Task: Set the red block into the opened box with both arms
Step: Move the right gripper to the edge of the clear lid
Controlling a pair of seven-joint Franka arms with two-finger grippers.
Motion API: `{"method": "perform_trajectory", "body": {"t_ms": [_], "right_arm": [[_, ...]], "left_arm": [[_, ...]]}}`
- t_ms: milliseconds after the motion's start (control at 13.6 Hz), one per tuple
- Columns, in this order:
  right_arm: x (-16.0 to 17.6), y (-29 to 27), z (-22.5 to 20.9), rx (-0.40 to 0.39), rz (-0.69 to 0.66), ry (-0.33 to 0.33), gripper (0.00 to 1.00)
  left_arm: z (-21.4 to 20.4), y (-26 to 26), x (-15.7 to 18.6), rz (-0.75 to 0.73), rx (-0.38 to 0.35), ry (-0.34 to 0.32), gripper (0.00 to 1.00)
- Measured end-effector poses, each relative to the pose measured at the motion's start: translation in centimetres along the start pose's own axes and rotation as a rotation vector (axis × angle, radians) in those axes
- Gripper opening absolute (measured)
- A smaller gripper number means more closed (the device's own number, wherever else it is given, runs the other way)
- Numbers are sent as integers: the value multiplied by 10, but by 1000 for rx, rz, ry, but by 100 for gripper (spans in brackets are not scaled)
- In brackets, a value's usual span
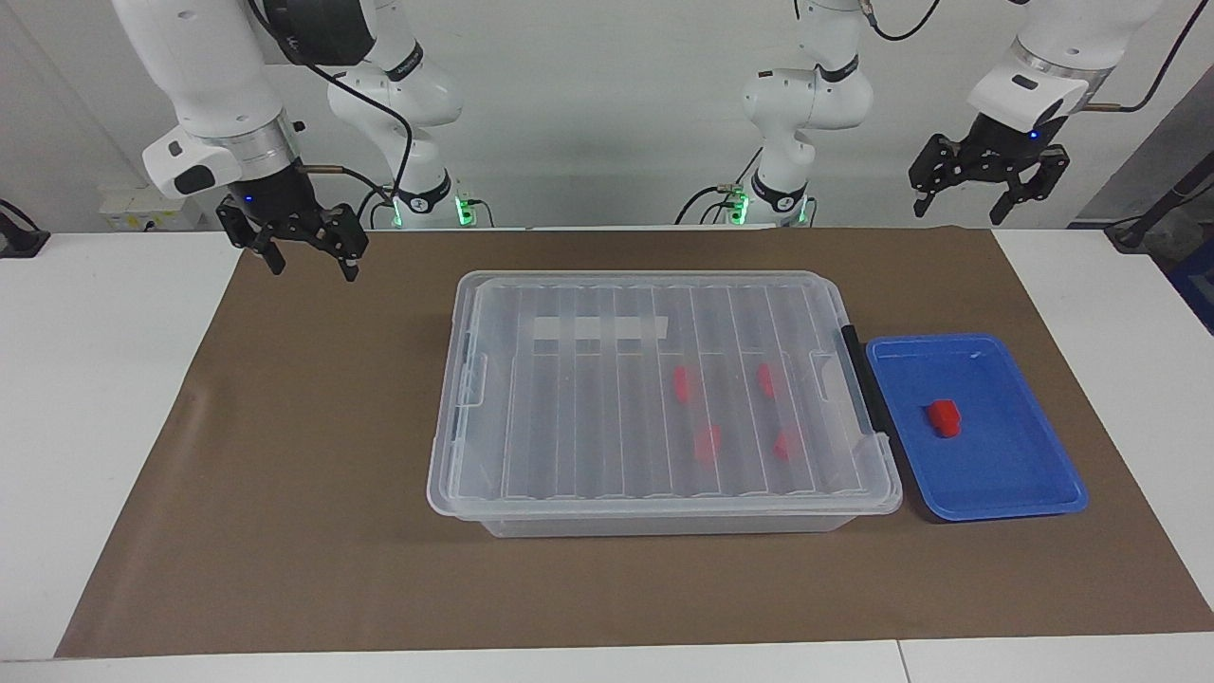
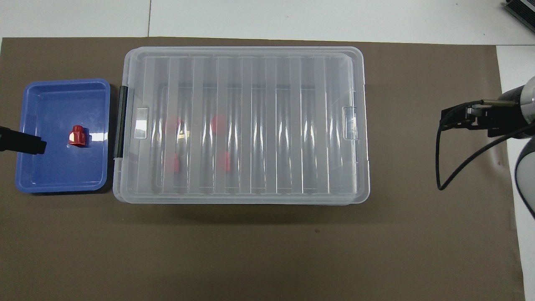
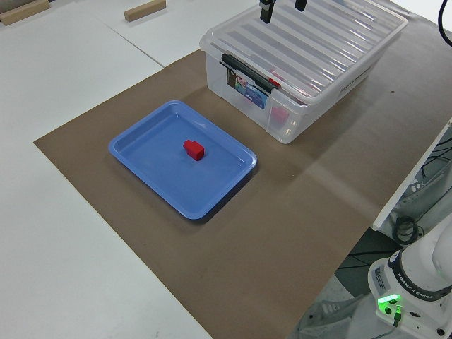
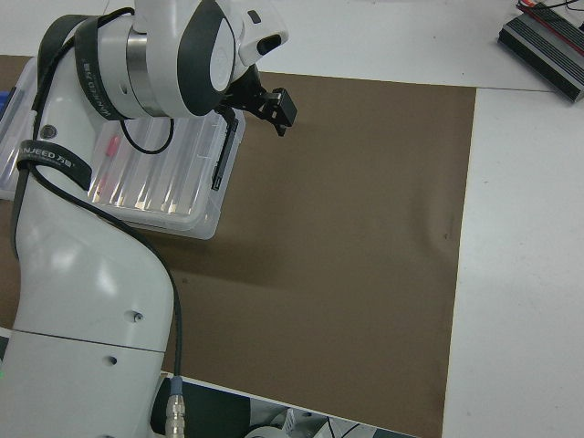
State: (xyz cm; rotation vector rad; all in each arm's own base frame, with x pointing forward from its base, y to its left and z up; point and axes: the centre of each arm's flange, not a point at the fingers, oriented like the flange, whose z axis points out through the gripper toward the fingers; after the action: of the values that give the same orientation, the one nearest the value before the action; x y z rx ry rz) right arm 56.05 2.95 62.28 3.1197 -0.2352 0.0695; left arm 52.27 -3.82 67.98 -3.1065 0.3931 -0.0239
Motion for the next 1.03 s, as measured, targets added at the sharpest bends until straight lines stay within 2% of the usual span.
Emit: {"method": "perform_trajectory", "body": {"t_ms": [294,441,1028], "right_arm": [[0,0,0,0,0,-1,100],[0,0,0,0,0,-1,100],[0,0,1,0,0,-1,100]], "left_arm": [[4,23,6,75,6,24,100],[14,16,7,66,8,42,100],[43,9,15,76,7,25,100]]}}
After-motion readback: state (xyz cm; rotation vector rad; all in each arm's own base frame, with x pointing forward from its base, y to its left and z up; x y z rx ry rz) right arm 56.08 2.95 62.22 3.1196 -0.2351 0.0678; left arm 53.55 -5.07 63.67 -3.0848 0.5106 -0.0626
